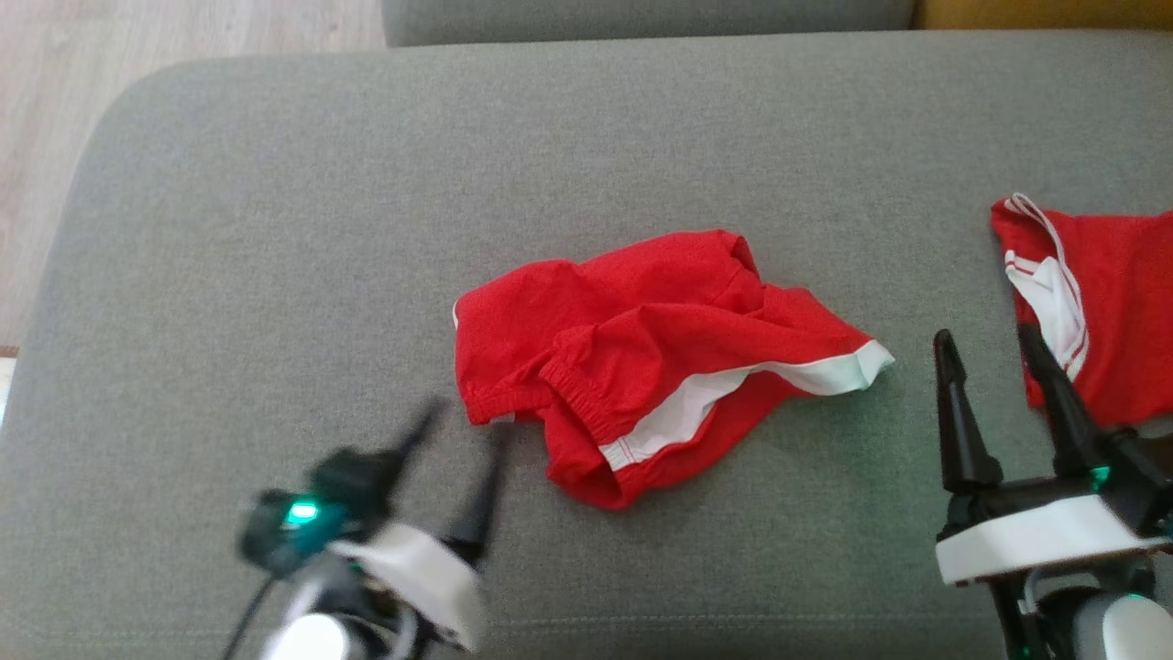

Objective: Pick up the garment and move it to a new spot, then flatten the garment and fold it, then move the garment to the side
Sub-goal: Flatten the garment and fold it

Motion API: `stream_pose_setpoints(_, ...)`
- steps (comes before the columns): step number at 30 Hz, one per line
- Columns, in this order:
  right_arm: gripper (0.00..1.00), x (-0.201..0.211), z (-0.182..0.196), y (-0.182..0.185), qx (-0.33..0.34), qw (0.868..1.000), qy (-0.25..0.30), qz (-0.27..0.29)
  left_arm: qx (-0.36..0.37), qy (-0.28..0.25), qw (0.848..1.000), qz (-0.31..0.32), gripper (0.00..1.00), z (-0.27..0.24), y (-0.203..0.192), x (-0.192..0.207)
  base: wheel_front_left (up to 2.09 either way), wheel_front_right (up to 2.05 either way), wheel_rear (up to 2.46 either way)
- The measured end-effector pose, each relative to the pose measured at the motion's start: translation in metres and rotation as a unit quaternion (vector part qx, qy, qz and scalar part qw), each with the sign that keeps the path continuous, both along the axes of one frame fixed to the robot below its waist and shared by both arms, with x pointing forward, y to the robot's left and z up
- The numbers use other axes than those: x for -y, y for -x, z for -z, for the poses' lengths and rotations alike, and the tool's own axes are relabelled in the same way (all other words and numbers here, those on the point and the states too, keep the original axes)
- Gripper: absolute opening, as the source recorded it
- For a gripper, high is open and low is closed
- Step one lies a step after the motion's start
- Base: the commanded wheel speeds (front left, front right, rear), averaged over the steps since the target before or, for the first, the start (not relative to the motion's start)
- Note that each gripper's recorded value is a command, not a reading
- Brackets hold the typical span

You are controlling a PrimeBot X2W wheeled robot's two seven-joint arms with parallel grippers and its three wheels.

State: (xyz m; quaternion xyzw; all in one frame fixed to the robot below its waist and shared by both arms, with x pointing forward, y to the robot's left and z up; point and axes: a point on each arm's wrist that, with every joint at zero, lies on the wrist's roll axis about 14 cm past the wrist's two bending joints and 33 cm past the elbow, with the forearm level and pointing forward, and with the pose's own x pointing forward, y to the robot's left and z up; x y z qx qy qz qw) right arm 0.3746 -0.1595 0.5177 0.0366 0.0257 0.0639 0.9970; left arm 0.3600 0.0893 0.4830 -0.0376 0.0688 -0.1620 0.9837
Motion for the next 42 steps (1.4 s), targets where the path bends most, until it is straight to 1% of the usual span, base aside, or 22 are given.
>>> stream_pose_setpoints(2,1.0,-0.003,0.004,-0.001,-0.006,1.0,-0.001,-0.005,-0.051,0.004,0.998,0.046,1.0,0.014,0.009,0.023,0.0,0.0,0.0)
stream_pose_setpoints(5,1.0,-0.005,0.01,-0.002,-0.015,1.0,-0.002,-0.007,-0.106,0.016,0.988,0.108,1.0,0.025,0.018,0.057,0.0,0.0,0.0)
stream_pose_setpoints(8,1.0,-0.005,0.015,-0.003,-0.023,1.0,-0.007,-0.007,-0.148,0.021,0.978,0.147,1.0,0.036,0.024,0.078,0.0,0.0,0.0)
stream_pose_setpoints(12,1.0,0.0,0.02,-0.005,-0.031,1.0,-0.007,0.002,-0.183,0.024,0.969,0.163,1.0,0.051,0.025,0.09,0.0,0.0,0.0)
stream_pose_setpoints(19,1.0,0.012,0.031,-0.004,-0.045,0.999,-0.011,0.021,-0.206,0.026,0.963,0.173,1.0,0.069,0.014,0.099,0.0,0.0,0.0)
stream_pose_setpoints(20,1.0,0.014,0.032,-0.005,-0.047,0.999,-0.011,0.024,-0.204,0.028,0.963,0.176,0.94,0.069,0.013,0.101,0.0,0.0,0.0)
stream_pose_setpoints(21,1.0,0.015,0.033,-0.005,-0.048,0.998,-0.011,0.025,-0.204,0.029,0.962,0.18,0.36,0.069,0.012,0.103,0.0,0.0,0.0)
stream_pose_setpoints(22,1.0,0.016,0.034,-0.006,-0.048,0.998,-0.01,0.027,-0.2,0.031,0.962,0.182,0.36,0.068,0.01,0.104,0.0,0.0,0.0)
stream_pose_setpoints(23,1.0,0.018,0.034,-0.007,-0.048,0.998,-0.009,0.03,-0.196,0.033,0.963,0.182,0.0,0.068,0.009,0.105,0.0,0.0,0.0)
stream_pose_setpoints(27,1.0,0.027,0.041,-0.007,-0.062,0.997,-0.005,0.043,-0.19,0.032,0.965,0.179,0.0,0.069,0.004,0.103,0.0,0.0,0.0)
stream_pose_setpoints(32,1.0,0.038,0.077,-0.004,-0.137,0.989,0.009,0.054,-0.192,0.029,0.966,0.173,0.0,0.072,0.004,0.097,0.0,0.0,0.0)
stream_pose_setpoints(35,1.0,0.037,0.095,-0.011,-0.174,0.984,0.02,0.04,-0.196,0.028,0.966,0.169,0.0,0.075,0.003,0.093,0.0,0.0,0.0)
stream_pose_setpoints(38,1.0,0.025,0.108,-0.029,-0.194,0.981,0.02,0.01,-0.196,0.029,0.966,0.165,0.0,0.076,-0.001,0.091,0.0,0.0,0.0)
stream_pose_setpoints(42,1.0,0.01,0.127,-0.039,-0.227,0.974,0.021,-0.02,-0.186,0.029,0.968,0.165,0.0,0.074,-0.008,0.09,0.0,0.0,0.0)
